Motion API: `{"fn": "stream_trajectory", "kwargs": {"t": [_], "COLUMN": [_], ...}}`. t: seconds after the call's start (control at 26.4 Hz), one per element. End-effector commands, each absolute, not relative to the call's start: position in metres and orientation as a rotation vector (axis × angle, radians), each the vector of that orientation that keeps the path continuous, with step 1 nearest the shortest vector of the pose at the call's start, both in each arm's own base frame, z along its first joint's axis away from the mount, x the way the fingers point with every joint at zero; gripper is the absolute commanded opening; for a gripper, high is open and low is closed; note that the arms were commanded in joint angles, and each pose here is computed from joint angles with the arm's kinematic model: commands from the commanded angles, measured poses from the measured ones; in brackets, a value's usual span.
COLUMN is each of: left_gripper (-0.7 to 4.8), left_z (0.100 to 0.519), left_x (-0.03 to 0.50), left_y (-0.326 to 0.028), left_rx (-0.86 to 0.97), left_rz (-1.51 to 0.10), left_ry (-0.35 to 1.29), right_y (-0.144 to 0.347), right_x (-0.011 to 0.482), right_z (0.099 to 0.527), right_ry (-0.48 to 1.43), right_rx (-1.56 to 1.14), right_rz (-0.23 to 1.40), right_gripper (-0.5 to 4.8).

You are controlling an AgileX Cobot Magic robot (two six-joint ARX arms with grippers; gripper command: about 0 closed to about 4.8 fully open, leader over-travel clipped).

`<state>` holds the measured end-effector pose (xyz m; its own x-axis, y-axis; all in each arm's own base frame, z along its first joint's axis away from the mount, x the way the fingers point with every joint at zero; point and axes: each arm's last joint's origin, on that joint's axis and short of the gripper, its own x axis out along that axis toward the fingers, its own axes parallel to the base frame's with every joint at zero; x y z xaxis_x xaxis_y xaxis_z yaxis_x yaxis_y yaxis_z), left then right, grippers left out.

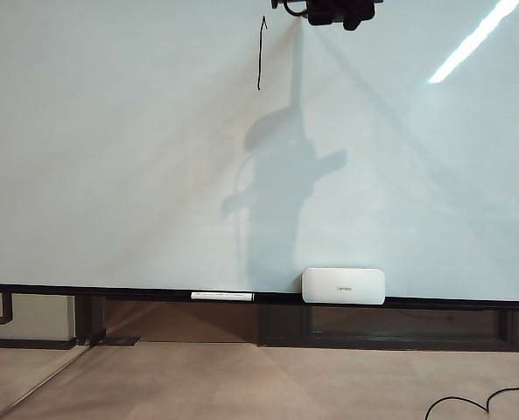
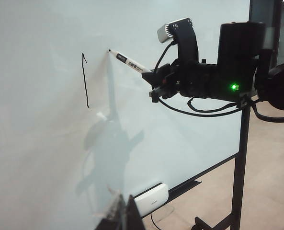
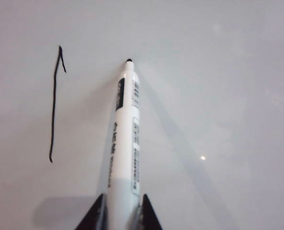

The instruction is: Reach to the right to find the marker pen, pick it up, and write the number 14 on the whiteboard.

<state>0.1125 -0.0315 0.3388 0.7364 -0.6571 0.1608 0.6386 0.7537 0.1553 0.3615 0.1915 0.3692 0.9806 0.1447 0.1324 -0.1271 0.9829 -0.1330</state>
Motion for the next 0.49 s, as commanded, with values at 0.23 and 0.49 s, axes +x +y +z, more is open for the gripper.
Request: {"fn": "stream_trajectory", "kwargs": {"t": [0.23,0.49], "left_gripper": [-0.06,-0.06], "left_z": [0.342,0.342], "left_x": [0.111,0.111], "left_y": [-0.031,-0.031], "left_rx": [0.091,0.093], "left_rz": [-0.717,-0.715], "left_ry": [-0.227,-0.234], "right_y": [0.189,0.190], "right_x": [0.365,0.366], "right_z": [0.365,0.359], "right_ry": [-0.120,-0.051], "right_rx": [-0.131,-0.121], "right_rz": [0.153,0.159], "right_gripper": [-0.01,-0.01]}}
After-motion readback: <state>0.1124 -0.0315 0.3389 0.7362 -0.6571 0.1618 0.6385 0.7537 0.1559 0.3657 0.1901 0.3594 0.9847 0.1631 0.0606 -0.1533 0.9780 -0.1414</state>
